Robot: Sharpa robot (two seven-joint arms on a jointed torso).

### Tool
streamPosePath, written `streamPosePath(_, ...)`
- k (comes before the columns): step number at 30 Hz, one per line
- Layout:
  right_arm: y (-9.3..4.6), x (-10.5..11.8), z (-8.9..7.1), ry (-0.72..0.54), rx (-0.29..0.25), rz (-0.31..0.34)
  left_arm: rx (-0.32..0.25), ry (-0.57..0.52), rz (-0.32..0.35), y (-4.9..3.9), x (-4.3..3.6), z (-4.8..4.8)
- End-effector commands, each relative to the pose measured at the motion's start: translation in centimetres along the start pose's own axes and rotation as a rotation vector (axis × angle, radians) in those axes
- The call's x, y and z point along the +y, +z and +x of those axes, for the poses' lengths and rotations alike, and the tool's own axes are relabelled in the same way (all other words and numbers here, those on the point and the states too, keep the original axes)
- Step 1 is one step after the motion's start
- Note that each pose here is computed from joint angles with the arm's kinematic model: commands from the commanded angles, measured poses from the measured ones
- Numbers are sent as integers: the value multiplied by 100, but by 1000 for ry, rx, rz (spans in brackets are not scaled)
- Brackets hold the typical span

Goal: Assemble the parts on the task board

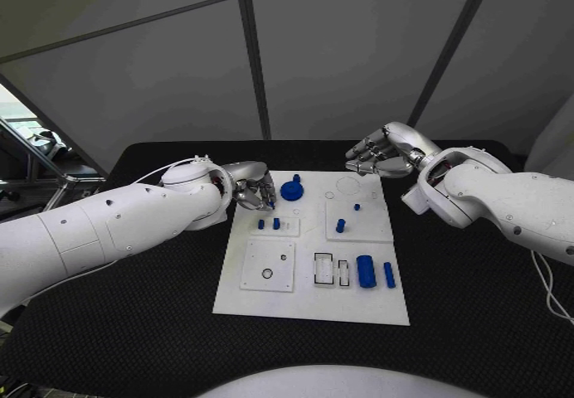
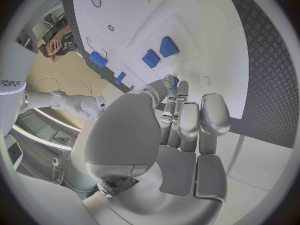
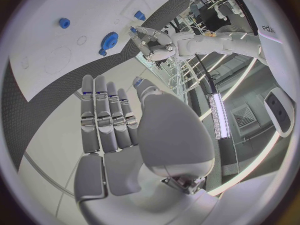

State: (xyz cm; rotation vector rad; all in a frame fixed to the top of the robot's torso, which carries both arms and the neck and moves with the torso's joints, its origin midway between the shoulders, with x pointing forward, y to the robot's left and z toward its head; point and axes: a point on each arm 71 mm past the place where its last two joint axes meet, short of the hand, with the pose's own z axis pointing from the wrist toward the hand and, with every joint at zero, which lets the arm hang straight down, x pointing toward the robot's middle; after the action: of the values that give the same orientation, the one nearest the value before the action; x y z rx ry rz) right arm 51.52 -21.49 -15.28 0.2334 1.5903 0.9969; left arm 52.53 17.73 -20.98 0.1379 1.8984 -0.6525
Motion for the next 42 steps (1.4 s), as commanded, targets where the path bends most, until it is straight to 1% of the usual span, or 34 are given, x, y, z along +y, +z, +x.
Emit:
streamPosePath(1, 7, 22, 0, 0, 4, -14, 22, -3, 3, 8, -14, 14)
streamPosePath(7, 9, 25, 3, 1, 4, -15, 29, -4, 7, 20, -26, 28)
streamPosePath(32, 2, 27, 1, 1, 4, -15, 50, 0, -12, 88, -25, 68)
streamPosePath(42, -3, 22, -6, 0, 2, -12, 52, 0, -17, 89, -11, 69)
